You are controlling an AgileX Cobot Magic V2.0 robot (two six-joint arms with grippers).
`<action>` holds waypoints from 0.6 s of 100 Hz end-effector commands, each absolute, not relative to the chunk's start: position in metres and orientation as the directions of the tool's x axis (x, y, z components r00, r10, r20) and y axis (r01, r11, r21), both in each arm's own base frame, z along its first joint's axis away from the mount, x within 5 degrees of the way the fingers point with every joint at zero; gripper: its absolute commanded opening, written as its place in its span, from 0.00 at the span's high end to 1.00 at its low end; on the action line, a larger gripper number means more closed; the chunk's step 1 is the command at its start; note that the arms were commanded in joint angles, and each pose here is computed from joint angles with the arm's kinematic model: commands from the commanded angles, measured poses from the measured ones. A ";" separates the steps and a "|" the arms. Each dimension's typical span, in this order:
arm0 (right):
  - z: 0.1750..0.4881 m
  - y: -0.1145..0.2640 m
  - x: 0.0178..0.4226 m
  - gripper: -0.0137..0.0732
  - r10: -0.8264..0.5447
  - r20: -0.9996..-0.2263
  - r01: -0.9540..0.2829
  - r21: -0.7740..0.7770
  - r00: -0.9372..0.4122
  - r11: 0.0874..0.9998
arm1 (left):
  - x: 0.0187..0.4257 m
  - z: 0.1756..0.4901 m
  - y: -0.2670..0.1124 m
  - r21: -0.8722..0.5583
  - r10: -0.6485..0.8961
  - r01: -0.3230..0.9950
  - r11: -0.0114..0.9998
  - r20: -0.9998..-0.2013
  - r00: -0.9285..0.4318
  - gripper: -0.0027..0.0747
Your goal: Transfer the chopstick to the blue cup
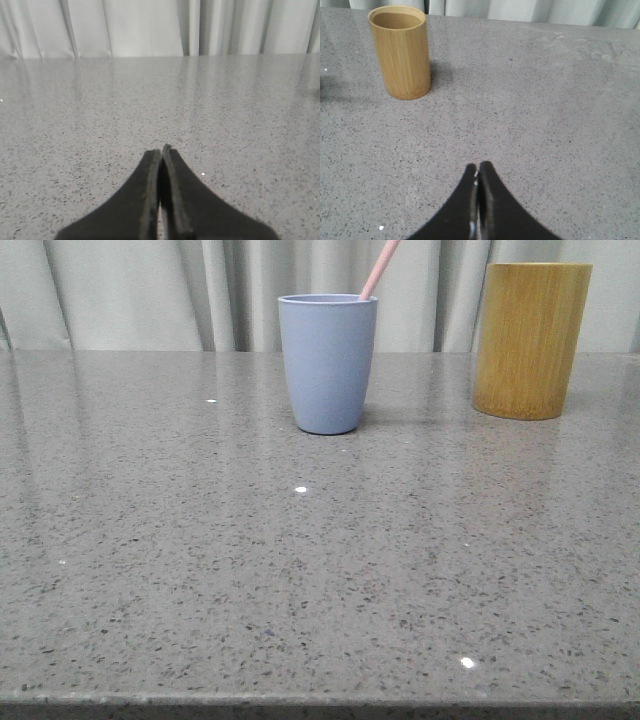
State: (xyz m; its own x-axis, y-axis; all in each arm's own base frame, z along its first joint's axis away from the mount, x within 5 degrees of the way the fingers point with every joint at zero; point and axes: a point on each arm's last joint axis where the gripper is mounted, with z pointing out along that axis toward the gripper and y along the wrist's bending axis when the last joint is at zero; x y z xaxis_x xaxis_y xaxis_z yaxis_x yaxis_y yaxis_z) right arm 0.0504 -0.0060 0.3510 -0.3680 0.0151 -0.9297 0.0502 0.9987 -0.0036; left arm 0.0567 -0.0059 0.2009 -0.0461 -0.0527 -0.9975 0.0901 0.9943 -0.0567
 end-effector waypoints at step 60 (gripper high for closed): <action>0.363 -0.006 0.053 0.98 0.001 -0.956 0.050 -0.015 -0.293 0.999 | 0.053 0.212 -0.002 -0.035 -0.040 0.051 0.998 -0.993 0.115 0.99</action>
State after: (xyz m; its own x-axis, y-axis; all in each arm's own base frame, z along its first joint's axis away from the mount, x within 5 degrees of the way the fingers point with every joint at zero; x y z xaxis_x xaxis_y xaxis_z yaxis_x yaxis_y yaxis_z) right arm 0.0505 -0.0059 0.3501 -0.3723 0.0164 -0.9280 0.0496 0.9988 -0.0023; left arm 0.0561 -0.0037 0.2048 0.0045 -0.0310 -0.9995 0.0599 0.9977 -0.0306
